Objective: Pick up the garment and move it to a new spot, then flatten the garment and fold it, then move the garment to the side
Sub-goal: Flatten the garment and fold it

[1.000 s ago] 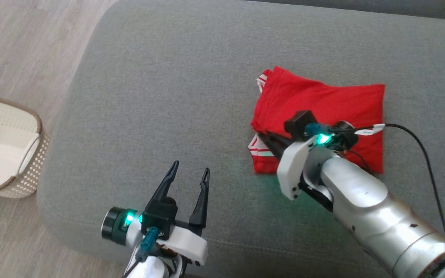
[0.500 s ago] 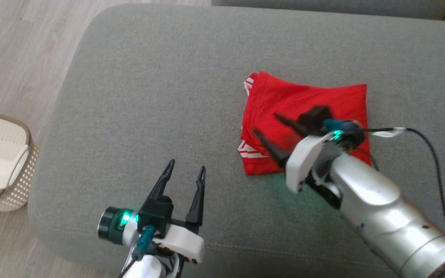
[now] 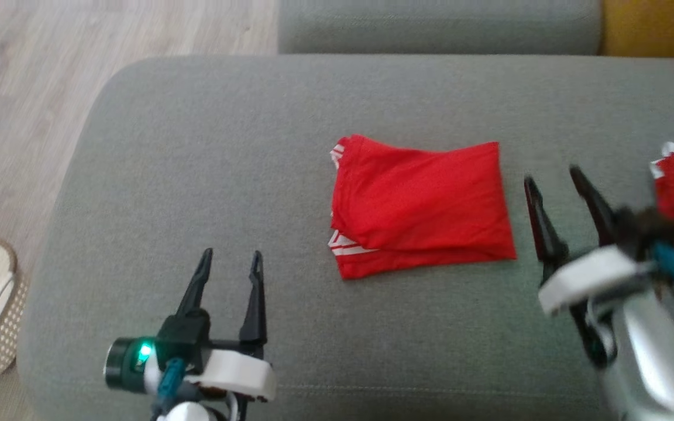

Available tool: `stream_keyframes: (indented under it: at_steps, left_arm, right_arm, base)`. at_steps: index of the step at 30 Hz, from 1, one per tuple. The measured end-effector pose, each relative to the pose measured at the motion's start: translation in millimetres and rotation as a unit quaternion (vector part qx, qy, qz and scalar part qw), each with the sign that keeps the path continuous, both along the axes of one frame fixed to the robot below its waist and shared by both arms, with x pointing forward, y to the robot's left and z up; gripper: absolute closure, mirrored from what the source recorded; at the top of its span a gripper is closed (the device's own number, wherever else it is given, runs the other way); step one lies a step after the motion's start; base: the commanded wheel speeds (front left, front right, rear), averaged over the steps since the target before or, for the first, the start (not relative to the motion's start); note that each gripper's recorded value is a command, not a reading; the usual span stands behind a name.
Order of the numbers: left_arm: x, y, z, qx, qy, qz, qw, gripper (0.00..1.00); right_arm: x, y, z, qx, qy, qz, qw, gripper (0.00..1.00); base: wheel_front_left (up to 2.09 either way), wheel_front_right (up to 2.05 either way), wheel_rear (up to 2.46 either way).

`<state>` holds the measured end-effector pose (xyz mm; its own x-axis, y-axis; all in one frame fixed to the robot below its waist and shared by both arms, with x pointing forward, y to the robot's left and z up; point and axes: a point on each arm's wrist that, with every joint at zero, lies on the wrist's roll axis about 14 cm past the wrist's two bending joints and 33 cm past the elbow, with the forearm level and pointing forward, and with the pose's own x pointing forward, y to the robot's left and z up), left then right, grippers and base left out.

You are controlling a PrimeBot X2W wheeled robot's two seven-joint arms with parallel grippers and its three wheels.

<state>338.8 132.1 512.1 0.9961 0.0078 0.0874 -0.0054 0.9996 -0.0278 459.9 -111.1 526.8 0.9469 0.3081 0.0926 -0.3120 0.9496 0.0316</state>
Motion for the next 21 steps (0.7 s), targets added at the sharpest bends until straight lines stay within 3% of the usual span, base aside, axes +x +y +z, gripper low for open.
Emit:
stream_keyframes:
  at_steps: [12,21]
  left_arm:
    - [-26,-3,7,0.006,-0.017,-0.012,1.000,0.00]
    - [-32,-6,2,0.022,-0.012,-0.021,0.999,0.00]
  right_arm:
    - [-97,-26,-33,-0.011,0.028,-0.057,0.998,0.00]
    - [-108,-31,-36,-0.003,0.033,-0.066,0.997,0.00]
  base:
    - [0.00,0.00,0.00]
    - [0.00,0.00,0.00]
